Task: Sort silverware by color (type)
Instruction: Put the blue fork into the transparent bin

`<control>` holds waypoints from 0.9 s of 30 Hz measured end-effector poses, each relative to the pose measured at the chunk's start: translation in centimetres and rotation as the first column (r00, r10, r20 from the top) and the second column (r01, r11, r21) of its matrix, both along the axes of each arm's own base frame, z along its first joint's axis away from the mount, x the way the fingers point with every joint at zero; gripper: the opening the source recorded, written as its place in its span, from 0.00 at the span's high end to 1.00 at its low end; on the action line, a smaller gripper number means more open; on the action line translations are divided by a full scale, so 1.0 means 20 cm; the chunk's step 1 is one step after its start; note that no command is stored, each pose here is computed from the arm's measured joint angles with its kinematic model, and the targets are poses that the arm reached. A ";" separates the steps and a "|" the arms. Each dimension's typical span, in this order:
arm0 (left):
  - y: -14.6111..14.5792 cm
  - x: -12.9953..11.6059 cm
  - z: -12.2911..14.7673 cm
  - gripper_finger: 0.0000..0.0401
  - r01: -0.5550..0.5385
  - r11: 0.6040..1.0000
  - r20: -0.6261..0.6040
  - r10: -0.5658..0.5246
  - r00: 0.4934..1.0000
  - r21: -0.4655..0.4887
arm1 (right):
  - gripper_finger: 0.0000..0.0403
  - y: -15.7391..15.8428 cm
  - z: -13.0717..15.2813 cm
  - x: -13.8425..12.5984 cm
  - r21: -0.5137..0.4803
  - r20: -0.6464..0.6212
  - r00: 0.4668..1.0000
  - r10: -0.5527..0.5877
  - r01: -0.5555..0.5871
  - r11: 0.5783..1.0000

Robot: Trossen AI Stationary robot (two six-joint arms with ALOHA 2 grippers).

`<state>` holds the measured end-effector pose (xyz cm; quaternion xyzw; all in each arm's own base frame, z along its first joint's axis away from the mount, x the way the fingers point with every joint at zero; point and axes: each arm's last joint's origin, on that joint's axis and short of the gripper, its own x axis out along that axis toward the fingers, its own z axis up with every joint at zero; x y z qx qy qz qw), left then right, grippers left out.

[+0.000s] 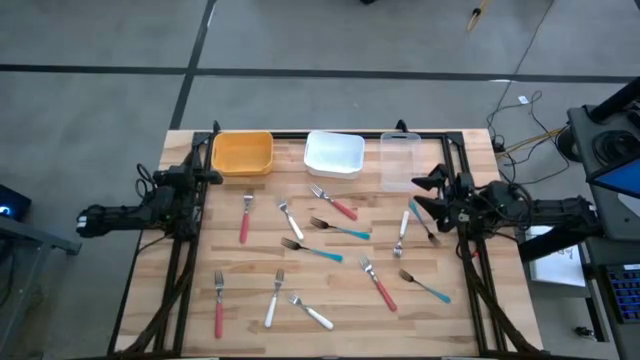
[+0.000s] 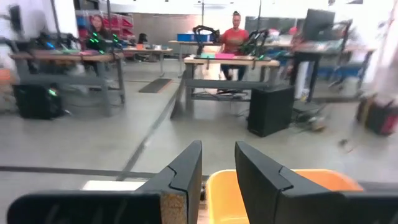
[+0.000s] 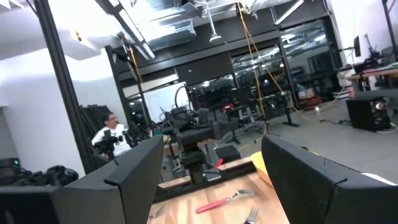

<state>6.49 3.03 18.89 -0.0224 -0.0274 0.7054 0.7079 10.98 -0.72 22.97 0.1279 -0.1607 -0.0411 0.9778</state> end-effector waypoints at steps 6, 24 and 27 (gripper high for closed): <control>0.00 0.03 0.01 0.81 0.226 0.972 0.436 -0.232 0.870 0.067 | 0.34 0.00 0.03 0.05 0.016 -0.045 0.999 0.004 -0.004 1.000; -0.04 0.15 0.04 0.81 0.663 0.722 0.428 -0.673 0.604 0.199 | 0.34 -0.04 0.15 0.33 -0.169 -0.263 0.961 -0.087 0.043 0.985; -0.03 0.16 0.03 0.81 0.618 0.771 0.468 -0.609 0.641 0.157 | 0.34 -0.05 0.17 0.37 -0.188 -0.284 0.953 -0.100 0.047 0.981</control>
